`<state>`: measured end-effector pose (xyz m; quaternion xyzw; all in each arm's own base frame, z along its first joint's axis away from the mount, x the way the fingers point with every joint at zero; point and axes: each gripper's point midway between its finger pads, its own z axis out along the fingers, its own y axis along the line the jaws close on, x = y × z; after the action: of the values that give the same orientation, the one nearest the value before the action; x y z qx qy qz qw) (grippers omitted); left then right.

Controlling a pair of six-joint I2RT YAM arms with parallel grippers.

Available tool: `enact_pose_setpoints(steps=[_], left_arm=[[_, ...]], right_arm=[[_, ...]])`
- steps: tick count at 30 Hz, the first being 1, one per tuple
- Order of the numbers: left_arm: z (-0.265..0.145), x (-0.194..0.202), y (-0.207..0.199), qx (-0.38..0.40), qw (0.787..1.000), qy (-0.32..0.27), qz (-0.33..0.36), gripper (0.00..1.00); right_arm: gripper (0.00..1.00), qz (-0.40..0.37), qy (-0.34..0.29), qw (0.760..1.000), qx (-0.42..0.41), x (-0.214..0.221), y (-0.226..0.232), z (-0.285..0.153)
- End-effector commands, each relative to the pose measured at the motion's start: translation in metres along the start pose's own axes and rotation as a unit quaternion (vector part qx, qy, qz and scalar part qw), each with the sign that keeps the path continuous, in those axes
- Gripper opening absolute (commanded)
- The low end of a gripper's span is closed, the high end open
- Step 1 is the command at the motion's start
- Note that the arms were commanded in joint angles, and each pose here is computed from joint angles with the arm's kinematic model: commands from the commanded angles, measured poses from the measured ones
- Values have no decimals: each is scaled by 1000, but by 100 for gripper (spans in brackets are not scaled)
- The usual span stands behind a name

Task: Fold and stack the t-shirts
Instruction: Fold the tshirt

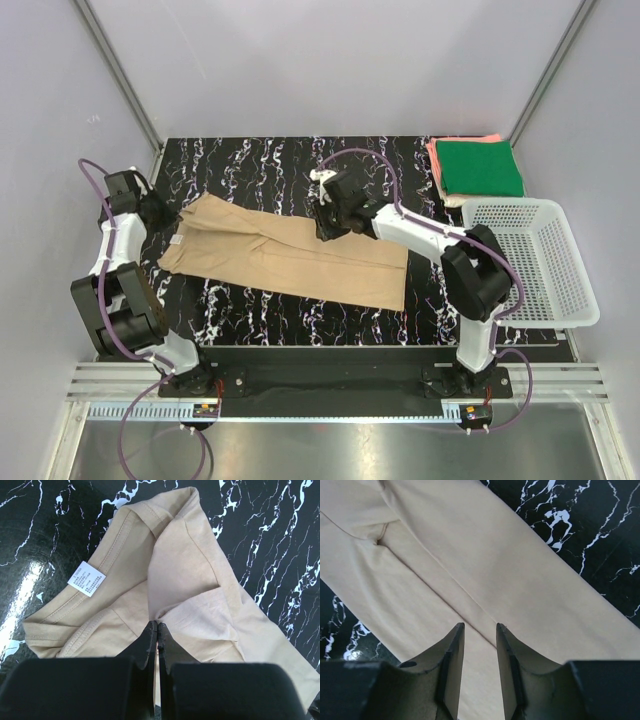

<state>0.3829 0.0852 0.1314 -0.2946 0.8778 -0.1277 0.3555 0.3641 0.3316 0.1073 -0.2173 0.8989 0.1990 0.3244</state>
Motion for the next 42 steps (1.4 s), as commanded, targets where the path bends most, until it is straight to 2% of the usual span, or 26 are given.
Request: enact_pose_setpoints(steps=[1,2,4,5,6,8,10,11,12,15,20,29,35,42], left_arm=[[-15,-25,-19,21,999,-38,7,0],[-14,-25,-19,21,999,-36,7,0],[-12,-25,-17,17,999,-33,8,0],[-12,-26,-17,17,999,-35,10,0],[-13,-27,-17,16,999,-37,10,0],[-15,-30,-19,17,999,-42,10,0],[-16,-33,-22,20,999,-45,11,0],[-16,-34,-22,21,999,-45,11,0],[-16,-34,-24,26,999,-44,11,0],[-15,-33,-25,30,999,-42,12,0],[-11,-28,-21,27,999,-39,14,0],[-9,-28,-25,37,998,-39,12,0],[-12,-28,-32,46,998,-41,19,0],[-29,-36,-28,22,997,-71,37,0]], right_arm=[[38,-51,2,998,25,1,-13,6],[37,-59,5,998,31,4,-17,5],[36,-38,20,995,93,6,-38,-6],[36,23,19,985,169,4,-61,-14],[36,64,92,970,214,35,-77,-28],[36,200,100,947,232,37,-91,-41],[36,272,86,928,239,46,-99,-59],[36,282,76,925,242,45,-101,-65],[36,288,53,925,243,38,-103,-77],[33,305,53,910,276,54,-130,-93],[31,348,85,882,306,101,-160,-105],[31,358,82,879,305,116,-162,-97],[30,349,68,888,293,109,-166,-79],[28,322,121,876,338,135,-185,-58]])
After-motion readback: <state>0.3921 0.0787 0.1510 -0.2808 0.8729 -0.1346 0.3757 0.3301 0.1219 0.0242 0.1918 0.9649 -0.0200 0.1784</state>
